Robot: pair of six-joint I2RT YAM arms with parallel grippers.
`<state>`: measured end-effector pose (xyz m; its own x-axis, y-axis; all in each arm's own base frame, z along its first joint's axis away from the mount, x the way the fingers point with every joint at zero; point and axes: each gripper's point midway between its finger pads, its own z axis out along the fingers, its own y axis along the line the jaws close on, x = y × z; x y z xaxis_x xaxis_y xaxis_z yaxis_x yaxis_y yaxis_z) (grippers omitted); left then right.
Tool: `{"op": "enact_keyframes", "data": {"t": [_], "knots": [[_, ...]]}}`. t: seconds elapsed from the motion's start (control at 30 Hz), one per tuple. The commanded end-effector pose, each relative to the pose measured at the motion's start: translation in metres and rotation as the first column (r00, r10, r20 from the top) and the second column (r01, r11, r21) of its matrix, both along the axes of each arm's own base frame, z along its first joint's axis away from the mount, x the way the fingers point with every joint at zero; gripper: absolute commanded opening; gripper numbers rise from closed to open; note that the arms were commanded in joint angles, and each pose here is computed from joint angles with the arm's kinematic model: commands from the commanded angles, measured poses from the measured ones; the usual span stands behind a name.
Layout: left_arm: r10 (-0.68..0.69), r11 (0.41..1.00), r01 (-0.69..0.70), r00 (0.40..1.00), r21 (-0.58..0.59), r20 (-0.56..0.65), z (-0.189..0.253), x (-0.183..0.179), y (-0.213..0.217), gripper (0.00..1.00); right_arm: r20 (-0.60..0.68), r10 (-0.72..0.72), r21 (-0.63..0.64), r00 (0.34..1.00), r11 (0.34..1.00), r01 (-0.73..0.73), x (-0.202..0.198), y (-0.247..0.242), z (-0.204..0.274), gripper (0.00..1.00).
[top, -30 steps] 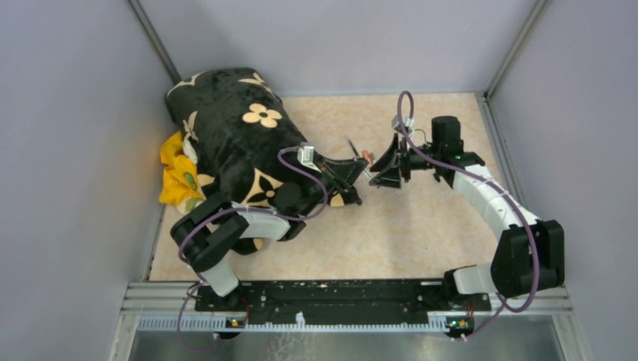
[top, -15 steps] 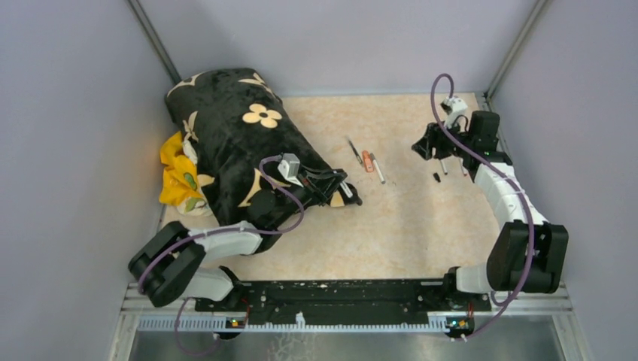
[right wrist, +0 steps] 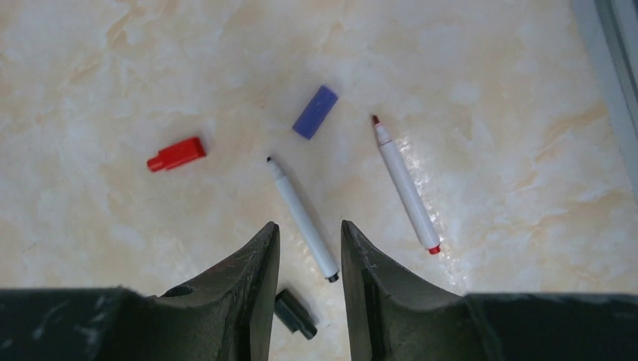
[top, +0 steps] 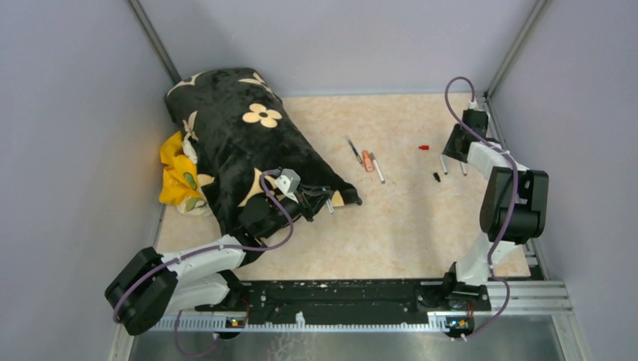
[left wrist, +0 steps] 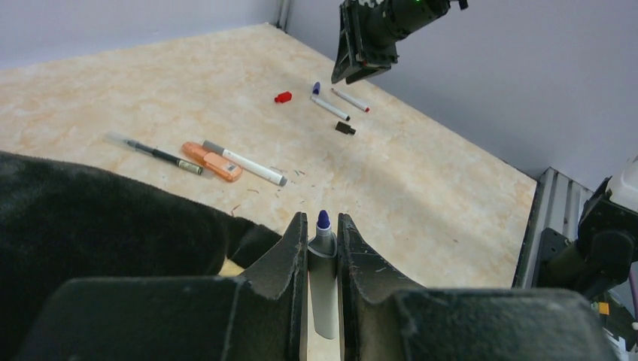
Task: Insert the pens into the pen caps
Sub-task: Move the pen cap to the center of the board.
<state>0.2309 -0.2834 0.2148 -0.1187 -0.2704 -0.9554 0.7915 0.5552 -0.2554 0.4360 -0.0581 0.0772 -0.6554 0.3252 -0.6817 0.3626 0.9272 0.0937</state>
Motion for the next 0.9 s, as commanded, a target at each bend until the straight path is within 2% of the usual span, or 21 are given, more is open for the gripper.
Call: {"op": "enact_keyframes", "data": {"t": [0.0, 0.17, 0.5, 0.87], "knots": [[0.012, 1.000, -0.012, 1.000, 0.028, -0.016, -0.012, -0.001, 0.006, 0.00, 0.062, -0.108, -0.017, 0.992, 0.994, 0.109, 0.028, -0.026, 0.015, 0.33], [0.009, 1.000, -0.008, 0.999, 0.024, -0.036, -0.017, -0.003, 0.006, 0.00, 0.058, -0.125, -0.012, 0.991, 0.992, 0.125, 0.044, -0.029, 0.004, 0.30], [-0.011, 1.000, 0.012, 0.998, 0.016, -0.057, -0.020, -0.006, 0.003, 0.00, 0.040, -0.153, 0.022, 0.987, 0.988, 0.152, 0.064, -0.033, -0.012, 0.30], [-0.012, 1.000, 0.013, 0.998, 0.015, -0.060, -0.020, -0.006, 0.003, 0.00, 0.011, -0.161, 0.062, 0.987, 0.985, 0.160, 0.068, -0.032, -0.019, 0.21]]}}
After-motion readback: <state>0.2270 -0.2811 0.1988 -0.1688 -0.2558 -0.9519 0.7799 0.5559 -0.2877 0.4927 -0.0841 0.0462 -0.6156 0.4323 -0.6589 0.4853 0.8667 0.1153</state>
